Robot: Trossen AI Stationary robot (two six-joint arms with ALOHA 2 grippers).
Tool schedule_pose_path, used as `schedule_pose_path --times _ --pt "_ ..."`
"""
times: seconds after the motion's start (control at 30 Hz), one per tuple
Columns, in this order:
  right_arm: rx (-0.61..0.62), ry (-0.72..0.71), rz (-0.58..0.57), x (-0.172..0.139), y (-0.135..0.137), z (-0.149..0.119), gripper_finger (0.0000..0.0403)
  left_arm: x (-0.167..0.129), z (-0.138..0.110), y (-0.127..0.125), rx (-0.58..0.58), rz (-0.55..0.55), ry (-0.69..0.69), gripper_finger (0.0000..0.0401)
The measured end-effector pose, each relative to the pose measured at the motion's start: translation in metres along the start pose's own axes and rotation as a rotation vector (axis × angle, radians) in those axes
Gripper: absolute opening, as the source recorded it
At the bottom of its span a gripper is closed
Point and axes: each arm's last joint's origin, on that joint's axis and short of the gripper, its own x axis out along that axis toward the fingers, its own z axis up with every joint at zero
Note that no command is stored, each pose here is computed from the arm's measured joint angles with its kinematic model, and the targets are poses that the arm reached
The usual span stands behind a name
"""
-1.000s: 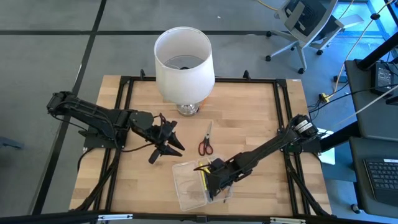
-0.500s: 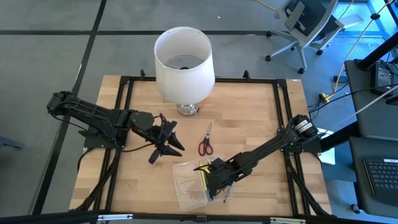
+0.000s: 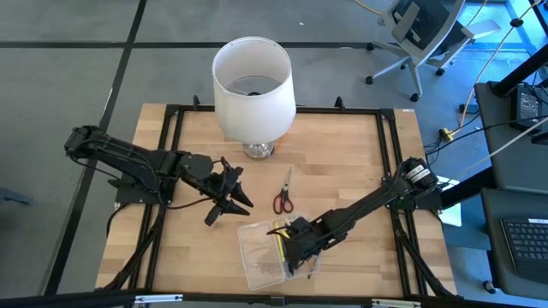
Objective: Pick & place school supplies into a supply box
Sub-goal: Put the black pen into the transparent supply box, then put the black scissors into the transparent supply box
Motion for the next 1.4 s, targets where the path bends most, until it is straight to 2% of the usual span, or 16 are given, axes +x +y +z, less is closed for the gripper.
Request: schedule_pose_path --times 0.23,0.37,0.83,1.03,1.4 --pt "0.000 -0.027 -0.010 0.001 -0.001 0.001 0.0075 0.000 0.000 0.000 -0.001 0.000 0.000 0.0121" --pt "0.003 -0.017 -0.046 0.012 -0.003 0.001 0.0075 0.000 0.000 0.000 -0.001 0.000 0.000 0.0118" --pt "0.001 -0.007 -0.044 0.018 -0.003 0.002 0.0075 0.000 -0.001 0.000 -0.001 0.003 0.006 0.0120" --pt "-0.001 -0.006 -0.047 0.018 -0.003 0.002 0.0091 0.000 -0.001 0.000 -0.002 0.003 0.006 0.0119" --pt "-0.008 -0.073 0.006 -0.013 -0.002 0.012 0.0101 0.000 -0.001 0.000 -0.022 0.002 0.007 0.0119"
